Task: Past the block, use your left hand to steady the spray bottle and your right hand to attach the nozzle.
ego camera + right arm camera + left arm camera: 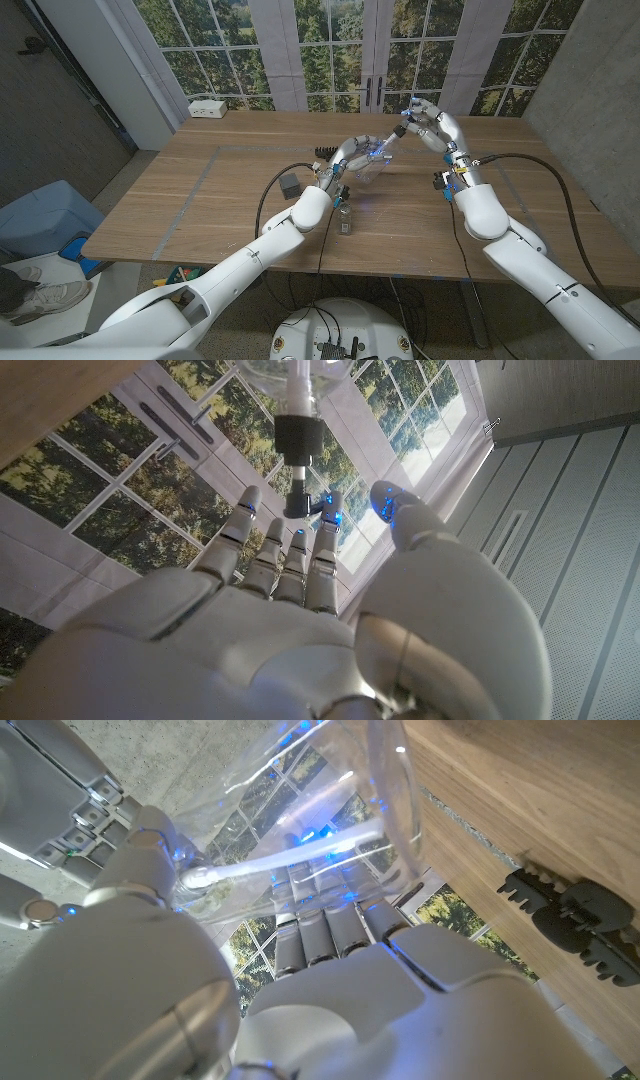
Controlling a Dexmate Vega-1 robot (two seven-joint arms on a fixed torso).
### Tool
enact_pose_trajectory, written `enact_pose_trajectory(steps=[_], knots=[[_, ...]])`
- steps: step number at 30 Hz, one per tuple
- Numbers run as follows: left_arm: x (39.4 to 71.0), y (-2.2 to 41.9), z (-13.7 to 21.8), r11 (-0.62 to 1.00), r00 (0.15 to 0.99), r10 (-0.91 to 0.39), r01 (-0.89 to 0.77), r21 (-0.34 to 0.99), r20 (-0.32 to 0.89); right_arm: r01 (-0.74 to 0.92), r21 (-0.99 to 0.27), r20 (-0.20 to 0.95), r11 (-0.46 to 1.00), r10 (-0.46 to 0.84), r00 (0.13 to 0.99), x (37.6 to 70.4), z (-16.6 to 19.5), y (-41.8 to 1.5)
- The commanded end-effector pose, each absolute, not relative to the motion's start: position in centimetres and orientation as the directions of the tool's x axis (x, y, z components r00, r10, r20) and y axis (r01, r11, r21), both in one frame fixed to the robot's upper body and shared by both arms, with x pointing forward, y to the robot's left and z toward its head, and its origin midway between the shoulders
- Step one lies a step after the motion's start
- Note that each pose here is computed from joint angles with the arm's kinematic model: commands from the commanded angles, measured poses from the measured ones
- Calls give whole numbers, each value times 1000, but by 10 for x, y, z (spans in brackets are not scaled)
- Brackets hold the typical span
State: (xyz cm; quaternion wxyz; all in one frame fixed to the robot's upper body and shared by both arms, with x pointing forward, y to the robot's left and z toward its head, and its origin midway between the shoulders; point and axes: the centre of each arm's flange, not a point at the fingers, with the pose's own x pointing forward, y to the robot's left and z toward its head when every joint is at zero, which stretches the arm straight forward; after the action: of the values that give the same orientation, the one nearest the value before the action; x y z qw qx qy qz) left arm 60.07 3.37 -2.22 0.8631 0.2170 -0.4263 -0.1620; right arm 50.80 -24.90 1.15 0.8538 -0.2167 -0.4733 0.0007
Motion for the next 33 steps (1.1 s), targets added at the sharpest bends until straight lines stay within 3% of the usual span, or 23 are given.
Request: enact_pose_trajectory(steps=[1, 14, 33], knots=[[601, 39, -22, 854, 577, -465, 94, 511, 671, 209, -383, 786, 900, 199, 586, 516, 19, -246], [600, 40, -21, 858, 561, -464, 92, 506, 685, 216, -332, 776, 918, 136, 615, 522, 17, -254], [598, 39, -20, 864, 555, -456, 88, 496, 696, 221, -219, 824, 950, 59, 564, 517, -1, -270]])
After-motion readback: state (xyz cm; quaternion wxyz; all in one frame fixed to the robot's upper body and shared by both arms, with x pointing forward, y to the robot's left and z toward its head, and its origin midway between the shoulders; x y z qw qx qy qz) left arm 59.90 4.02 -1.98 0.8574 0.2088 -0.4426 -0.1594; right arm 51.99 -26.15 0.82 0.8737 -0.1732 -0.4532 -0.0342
